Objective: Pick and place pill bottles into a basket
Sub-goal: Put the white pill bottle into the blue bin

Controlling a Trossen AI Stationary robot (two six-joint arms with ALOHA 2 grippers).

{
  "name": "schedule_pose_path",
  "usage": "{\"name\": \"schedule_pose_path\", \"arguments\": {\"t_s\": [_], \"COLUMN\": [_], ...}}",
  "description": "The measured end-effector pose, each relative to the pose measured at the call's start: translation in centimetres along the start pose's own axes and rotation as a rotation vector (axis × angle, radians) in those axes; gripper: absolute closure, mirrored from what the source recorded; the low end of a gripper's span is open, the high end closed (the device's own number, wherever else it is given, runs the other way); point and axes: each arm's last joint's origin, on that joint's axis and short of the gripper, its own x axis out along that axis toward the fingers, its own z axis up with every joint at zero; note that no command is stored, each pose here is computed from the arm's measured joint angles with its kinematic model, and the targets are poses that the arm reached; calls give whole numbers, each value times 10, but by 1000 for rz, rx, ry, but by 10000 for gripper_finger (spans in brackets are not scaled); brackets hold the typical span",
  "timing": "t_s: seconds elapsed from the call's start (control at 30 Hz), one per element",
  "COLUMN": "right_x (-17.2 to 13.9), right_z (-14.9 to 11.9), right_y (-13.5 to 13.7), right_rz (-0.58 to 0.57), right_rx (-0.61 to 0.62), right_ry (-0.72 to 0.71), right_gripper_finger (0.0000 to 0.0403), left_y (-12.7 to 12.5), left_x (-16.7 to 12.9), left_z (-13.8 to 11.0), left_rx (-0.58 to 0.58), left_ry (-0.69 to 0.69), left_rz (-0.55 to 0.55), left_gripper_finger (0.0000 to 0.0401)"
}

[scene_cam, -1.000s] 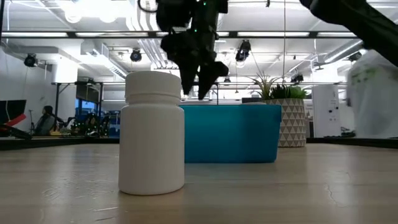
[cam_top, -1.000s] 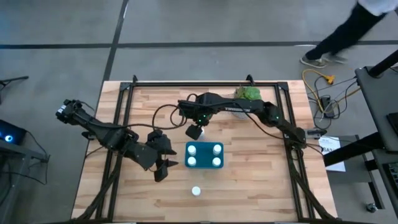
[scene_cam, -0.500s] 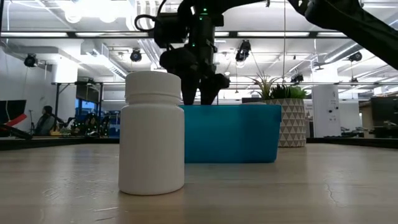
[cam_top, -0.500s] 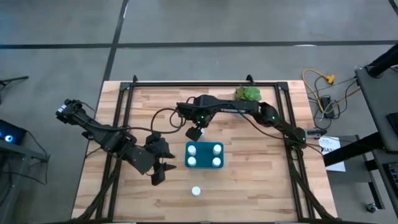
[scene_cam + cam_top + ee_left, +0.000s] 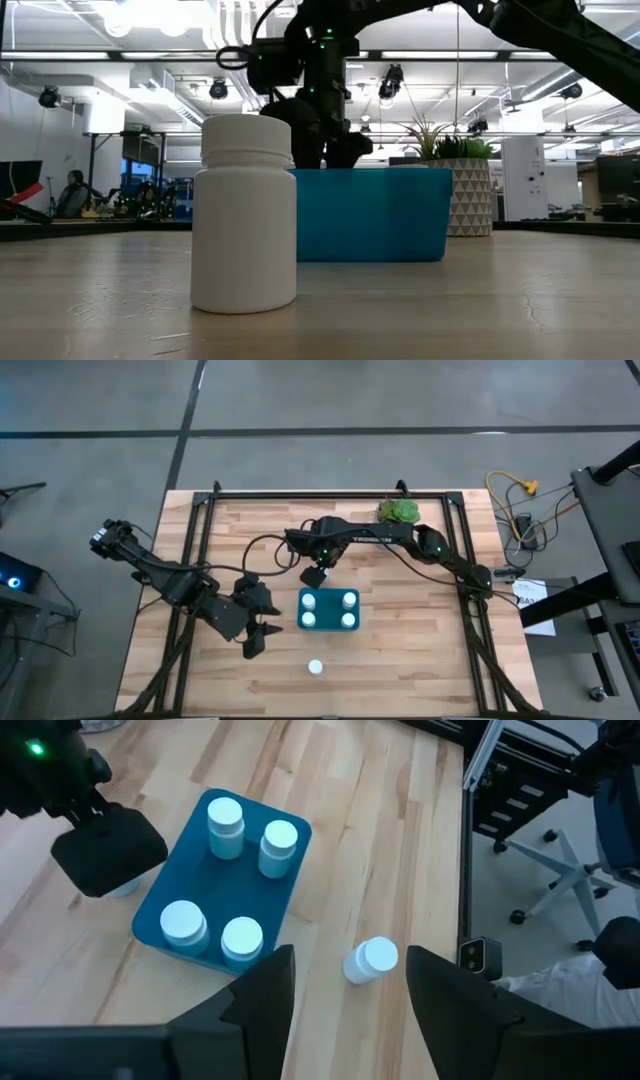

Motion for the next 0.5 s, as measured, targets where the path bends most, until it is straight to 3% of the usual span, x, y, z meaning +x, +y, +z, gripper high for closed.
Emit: {"name": "schedule_pose_path", "arguments": {"t_s": [0.5], "right_x": [13], "right_z": [1], "right_y": [0], "right_rz": [3], "right_rx": [4], "right_ry": [-10], "right_gripper_finger": [162], "left_y": [-2], "left_x": [-1], "left_z": [-2], "left_rx": [-15], "left_ry": [4], "left_rz": [-9], "left_gripper_finger": [225]}}
